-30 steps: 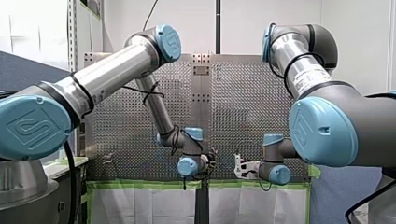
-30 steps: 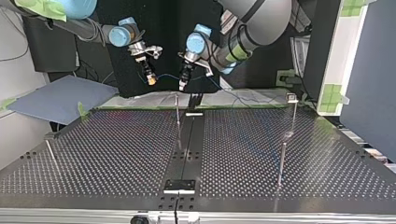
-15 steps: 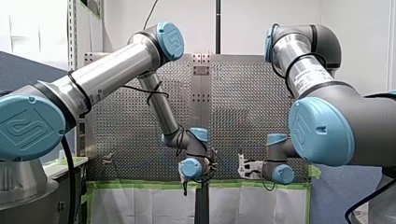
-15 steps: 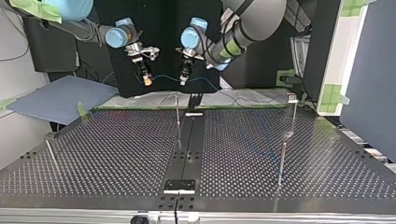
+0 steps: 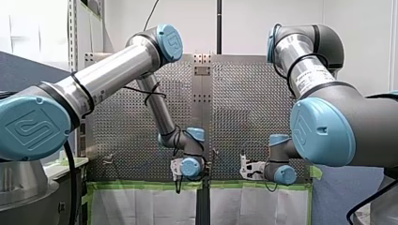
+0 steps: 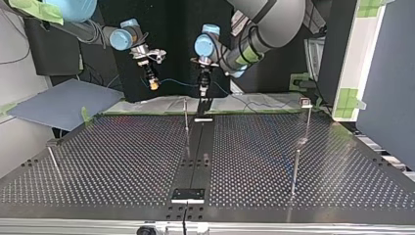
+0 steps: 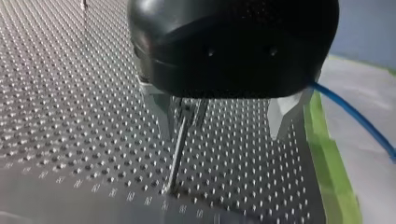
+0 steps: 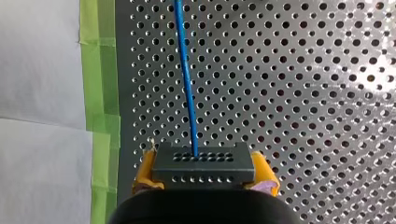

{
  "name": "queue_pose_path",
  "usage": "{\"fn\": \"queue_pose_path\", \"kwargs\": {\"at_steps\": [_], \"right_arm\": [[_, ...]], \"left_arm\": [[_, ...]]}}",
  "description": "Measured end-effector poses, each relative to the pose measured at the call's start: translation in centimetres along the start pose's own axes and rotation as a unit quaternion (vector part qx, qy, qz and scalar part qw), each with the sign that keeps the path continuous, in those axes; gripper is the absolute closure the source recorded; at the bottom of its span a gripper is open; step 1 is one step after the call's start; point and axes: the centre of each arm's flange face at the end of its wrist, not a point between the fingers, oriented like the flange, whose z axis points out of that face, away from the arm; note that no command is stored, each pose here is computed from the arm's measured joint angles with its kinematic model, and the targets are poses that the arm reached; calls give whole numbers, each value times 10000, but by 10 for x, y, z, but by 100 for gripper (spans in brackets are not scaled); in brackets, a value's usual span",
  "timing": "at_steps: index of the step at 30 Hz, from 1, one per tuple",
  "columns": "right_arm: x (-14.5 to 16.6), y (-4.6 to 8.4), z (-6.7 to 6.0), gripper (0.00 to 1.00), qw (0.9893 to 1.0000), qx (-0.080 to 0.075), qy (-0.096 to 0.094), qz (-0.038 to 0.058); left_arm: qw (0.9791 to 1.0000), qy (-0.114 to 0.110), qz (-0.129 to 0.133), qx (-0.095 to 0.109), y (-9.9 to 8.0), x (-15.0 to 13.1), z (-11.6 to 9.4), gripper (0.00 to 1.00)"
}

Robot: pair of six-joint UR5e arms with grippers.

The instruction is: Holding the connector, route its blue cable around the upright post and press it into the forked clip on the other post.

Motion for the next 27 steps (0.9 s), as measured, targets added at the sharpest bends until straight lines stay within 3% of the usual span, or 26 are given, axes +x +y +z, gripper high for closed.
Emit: {"fn": "queue_pose_path", "kwargs": {"at_steps": [9,17,21,27], "right_arm": [[0,-2,0,100,10000,63,-32,8],[0,-6,0,100,9999,111,-42,4],[0,-9,1,100,9999,158,-41,-1],[0,-11,1,100,9998,198,-40,-5]], "left_arm": [[9987,-134,219,-445,14,-4,5,1],[9960,-279,278,-801,23,-7,8,1],[9964,-305,213,-757,22,-7,9,1],[9980,-360,-59,-510,17,-8,12,1]]}}
